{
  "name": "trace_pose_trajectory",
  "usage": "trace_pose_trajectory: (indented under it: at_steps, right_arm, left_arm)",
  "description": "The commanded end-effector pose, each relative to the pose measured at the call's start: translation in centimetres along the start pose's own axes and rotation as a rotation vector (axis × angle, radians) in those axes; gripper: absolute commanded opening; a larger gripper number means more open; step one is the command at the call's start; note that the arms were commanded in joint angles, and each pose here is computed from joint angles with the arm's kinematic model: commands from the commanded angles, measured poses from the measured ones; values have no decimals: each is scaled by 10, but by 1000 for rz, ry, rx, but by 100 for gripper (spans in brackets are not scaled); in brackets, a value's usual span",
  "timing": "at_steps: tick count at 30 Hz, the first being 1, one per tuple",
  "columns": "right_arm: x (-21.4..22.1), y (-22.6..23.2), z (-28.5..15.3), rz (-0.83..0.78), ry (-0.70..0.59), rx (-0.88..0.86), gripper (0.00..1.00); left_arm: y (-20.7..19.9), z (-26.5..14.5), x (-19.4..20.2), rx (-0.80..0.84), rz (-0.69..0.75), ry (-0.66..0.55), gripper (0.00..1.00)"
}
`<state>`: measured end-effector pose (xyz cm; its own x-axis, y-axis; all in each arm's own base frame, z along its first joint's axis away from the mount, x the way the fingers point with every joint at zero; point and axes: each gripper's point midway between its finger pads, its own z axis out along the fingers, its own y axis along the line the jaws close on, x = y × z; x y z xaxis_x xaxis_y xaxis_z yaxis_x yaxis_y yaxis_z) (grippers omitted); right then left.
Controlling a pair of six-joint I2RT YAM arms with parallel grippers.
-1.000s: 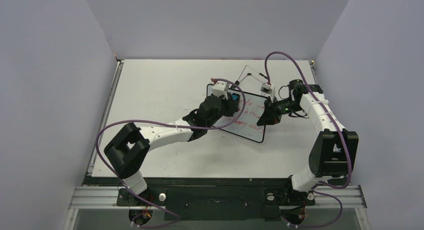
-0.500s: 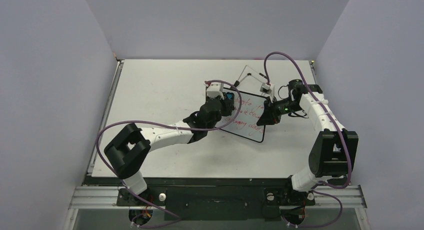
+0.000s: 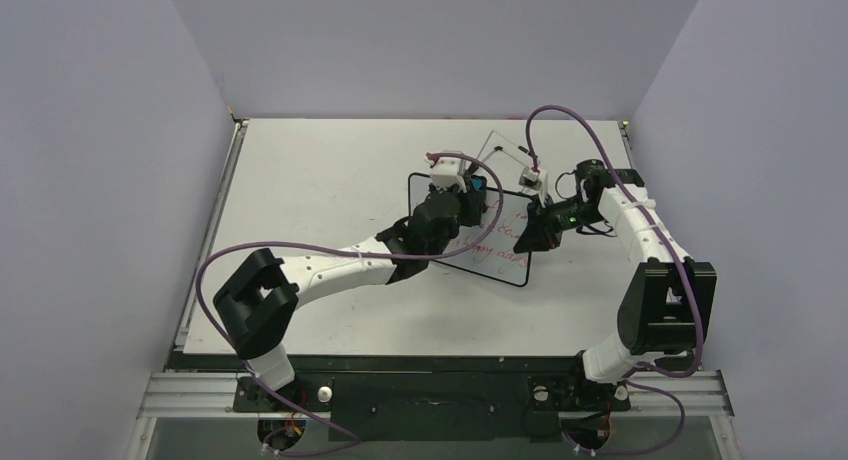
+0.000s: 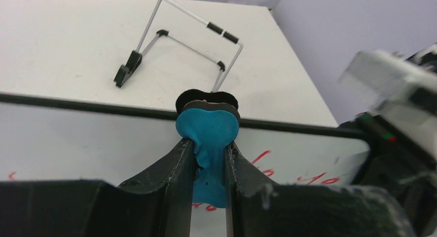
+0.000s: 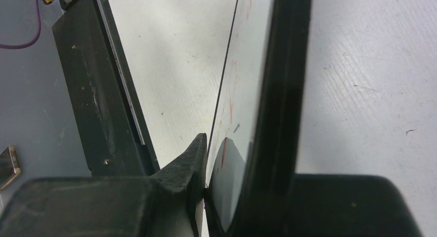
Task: Erase the whiteboard
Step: Erase the whiteboard at the center of the board.
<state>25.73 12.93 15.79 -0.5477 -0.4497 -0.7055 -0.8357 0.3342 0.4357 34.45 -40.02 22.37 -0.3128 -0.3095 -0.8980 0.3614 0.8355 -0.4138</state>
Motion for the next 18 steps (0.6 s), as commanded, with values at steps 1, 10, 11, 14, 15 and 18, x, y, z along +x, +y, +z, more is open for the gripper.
trace_pose_trajectory:
  at_steps: [1,10,11,14,15,18]
  right_arm:
    - [7,21,5,-25,66,-63,0]
    - [7,22,3,-27,62,-67,0]
    - [8,22,3,-28,64,-69,0]
    - [8,22,3,-28,64,-71,0]
    - [8,22,3,-28,63,-70,0]
    - [7,22,3,-29,63,-70,0]
  left_arm:
    - [-29,9,-44,65,-6,-78,0]
    - [42,7,18,-50,-14,29,0]
    - [43,1,25,-42,-13,38,0]
    - [41,-9,36,-17,-17,50,0]
    - [40,-12,42,-2,-16,58,0]
    - [32,-19,52,34,-20,74,0]
